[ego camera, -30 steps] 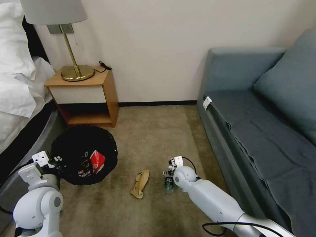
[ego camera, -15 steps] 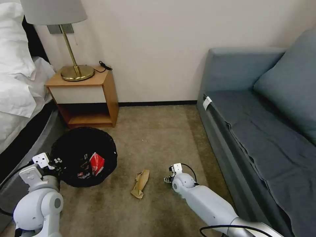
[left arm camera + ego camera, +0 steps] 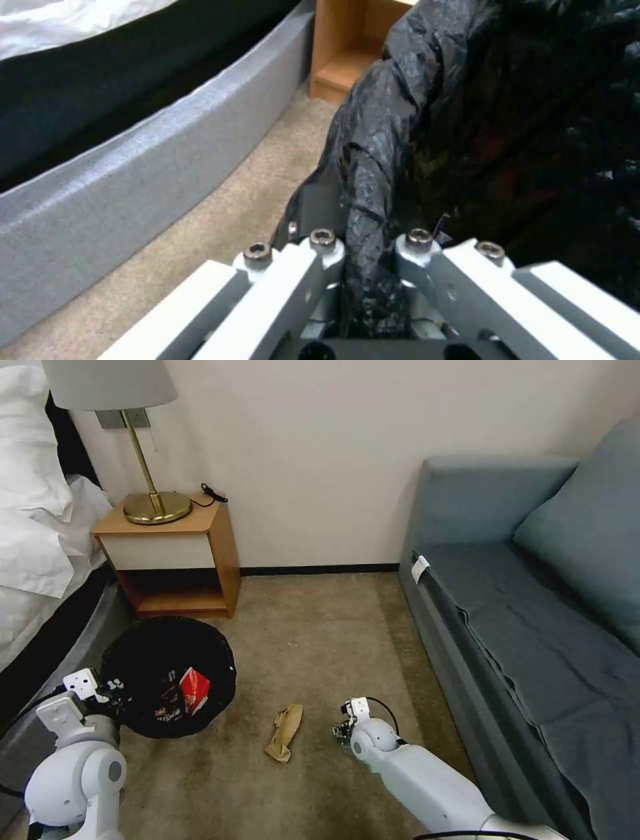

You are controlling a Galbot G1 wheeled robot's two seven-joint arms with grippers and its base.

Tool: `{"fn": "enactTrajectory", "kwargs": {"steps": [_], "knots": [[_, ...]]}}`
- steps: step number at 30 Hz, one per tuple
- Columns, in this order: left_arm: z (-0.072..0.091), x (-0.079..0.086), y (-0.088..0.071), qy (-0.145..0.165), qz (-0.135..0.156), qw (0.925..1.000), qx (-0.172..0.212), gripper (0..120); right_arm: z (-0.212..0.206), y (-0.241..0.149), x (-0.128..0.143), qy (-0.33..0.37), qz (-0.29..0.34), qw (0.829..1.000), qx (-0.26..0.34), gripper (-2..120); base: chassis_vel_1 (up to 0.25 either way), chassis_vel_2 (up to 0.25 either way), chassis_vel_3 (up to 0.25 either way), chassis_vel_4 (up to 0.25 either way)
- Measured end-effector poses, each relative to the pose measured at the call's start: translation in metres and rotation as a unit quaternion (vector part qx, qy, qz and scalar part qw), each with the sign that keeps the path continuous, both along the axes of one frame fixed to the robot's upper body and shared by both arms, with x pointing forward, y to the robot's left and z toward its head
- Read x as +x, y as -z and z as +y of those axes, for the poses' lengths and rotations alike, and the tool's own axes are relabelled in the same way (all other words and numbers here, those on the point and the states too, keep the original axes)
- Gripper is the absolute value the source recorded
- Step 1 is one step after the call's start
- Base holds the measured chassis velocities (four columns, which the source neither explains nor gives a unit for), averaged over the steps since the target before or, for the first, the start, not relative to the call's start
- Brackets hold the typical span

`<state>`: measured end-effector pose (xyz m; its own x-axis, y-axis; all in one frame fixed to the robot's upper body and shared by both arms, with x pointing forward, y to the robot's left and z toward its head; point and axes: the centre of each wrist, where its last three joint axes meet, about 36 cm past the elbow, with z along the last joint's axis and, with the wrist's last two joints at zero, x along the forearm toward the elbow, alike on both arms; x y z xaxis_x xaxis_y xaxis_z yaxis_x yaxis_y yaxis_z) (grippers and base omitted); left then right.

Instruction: Pick up the trash bin, then pick up the garbage on the floor and place it into the trash bin.

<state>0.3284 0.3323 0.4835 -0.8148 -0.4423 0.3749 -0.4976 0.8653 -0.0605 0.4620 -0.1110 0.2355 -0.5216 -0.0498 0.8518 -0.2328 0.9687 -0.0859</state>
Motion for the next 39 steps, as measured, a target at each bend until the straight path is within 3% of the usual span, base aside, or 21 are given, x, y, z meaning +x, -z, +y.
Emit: {"fn": "enactTrajectory", "kwargs": {"steps": [2,4,18,21,24,25,27,29,30,32,34,39], "knots": [[0.0,0.0,0.0,0.0,0.0,1.0,0.0,3,0.0,0.001,-0.001,0.0,0.001,1.0,-0.001,77,0.0,0.0,0.0,0.0],[0.0,0.001,0.0,0.0,-0.001,1.0,0.0,3,0.001,0.002,-0.003,-0.001,0.002,1.0,-0.002,65,0.0,0.0,0.0,0.0],[0.0,0.002,0.001,0.001,0.0,1.0,0.0,3,-0.002,-0.008,-0.003,-0.002,-0.018,1.0,0.007,23,0.0,0.0,0.0,0.0],[-0.001,0.002,0.001,0.003,0.002,1.0,-0.001,3,-0.001,-0.037,0.005,-0.004,-0.054,0.998,0.029,19,0.0,0.0,0.0,0.0],[-0.003,0.002,0.003,0.008,0.006,1.0,-0.002,3,0.007,-0.108,0.026,-0.012,-0.122,0.989,0.08,18,0.0,0.0,0.0,0.0],[-0.003,0.002,0.003,0.008,0.006,1.0,-0.002,3,0.007,-0.108,0.026,-0.012,-0.122,0.989,0.08,18,0.0,0.0,0.0,0.0],[-0.004,0.002,0.005,0.01,0.009,0.9999,-0.004,3,0.03,-0.175,0.033,-0.031,-0.168,0.975,0.139,18,0.0,0.0,0.0,0.0],[-0.006,0.001,0.007,0.012,0.013,0.9998,-0.006,3,0.054,-0.22,0.029,-0.051,-0.192,0.962,0.187,18,0.0,0.0,0.0,0.0],[-0.006,0.001,0.007,0.012,0.013,0.9998,-0.006,3,0.054,-0.22,0.029,-0.051,-0.192,0.962,0.187,18,0.0,0.0,0.0,0.0],[-0.008,0.002,0.009,0.014,0.018,0.9997,-0.01,3,0.09,-0.265,0.019,-0.08,-0.214,0.944,0.236,18,0.0,0.0,0.0,0.0],[-0.009,0.002,0.012,0.016,0.023,0.9995,-0.013,3,0.122,-0.286,0.006,-0.103,-0.217,0.935,0.261,18,0.0,0.0,0.0,0.0],[-0.01,0.003,0.014,0.016,0.027,0.9993,-0.019,3,0.167,-0.294,-0.015,-0.142,-0.206,0.929,0.272,18,0.0,0.0,0.0,0.0]]}}
